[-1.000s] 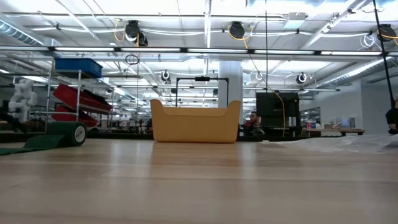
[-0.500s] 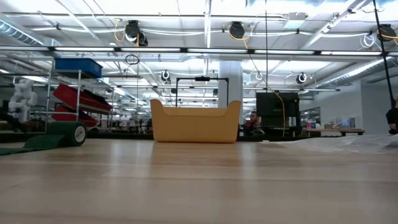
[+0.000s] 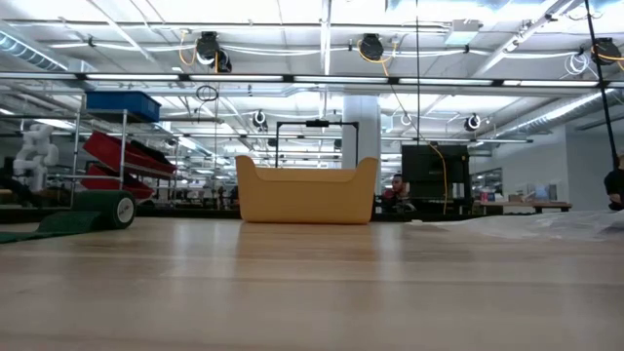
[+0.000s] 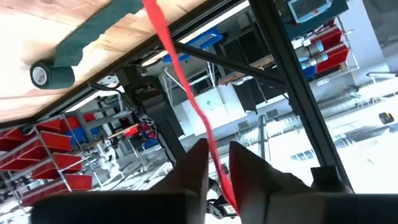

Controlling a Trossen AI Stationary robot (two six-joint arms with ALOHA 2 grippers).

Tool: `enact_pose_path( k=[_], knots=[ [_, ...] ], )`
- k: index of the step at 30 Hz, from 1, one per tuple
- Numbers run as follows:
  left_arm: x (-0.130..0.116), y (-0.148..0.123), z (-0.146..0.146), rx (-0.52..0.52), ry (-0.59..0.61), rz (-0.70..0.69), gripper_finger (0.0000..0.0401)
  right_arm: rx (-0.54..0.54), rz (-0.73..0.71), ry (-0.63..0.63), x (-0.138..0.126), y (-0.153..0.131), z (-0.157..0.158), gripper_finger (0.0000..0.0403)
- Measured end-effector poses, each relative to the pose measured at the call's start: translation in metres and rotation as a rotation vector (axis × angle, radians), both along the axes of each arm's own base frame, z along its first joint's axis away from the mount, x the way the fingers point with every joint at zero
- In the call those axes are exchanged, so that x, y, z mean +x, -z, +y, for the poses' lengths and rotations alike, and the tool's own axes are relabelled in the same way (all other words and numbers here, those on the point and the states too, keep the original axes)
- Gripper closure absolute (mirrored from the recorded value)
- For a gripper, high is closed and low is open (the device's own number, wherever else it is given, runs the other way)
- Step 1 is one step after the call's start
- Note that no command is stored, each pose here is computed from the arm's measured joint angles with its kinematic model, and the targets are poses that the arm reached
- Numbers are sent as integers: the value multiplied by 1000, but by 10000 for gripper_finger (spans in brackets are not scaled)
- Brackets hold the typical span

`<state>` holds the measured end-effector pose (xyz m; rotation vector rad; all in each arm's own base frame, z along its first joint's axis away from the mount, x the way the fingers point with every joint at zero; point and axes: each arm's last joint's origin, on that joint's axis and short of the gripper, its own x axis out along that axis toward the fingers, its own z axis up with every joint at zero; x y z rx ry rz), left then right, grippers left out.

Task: Roll bandage
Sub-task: Roll the red bandage

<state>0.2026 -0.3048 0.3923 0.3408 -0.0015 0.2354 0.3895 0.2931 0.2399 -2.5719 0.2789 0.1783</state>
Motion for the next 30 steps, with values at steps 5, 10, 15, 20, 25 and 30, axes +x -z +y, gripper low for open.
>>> enact_pose_path(
  k=[5,10,15,20,25,30],
  knots=[
    [0,0,0,1,0,1,372,40,-20,-3,-2,-2,4,397],
    [0,0,0,11,0,4,372,148,-107,-18,-6,-11,12,401],
    [0,1,0,41,-1,12,372,219,-171,-43,-14,-18,23,402],
    [2,1,1,60,-8,16,372,292,-203,-66,-22,-22,32,403],
    [9,1,6,71,-31,22,372,342,-239,-101,-29,-27,41,403],
    [17,3,11,86,-57,32,372,390,-271,-147,-36,-40,50,403]
  ],
)
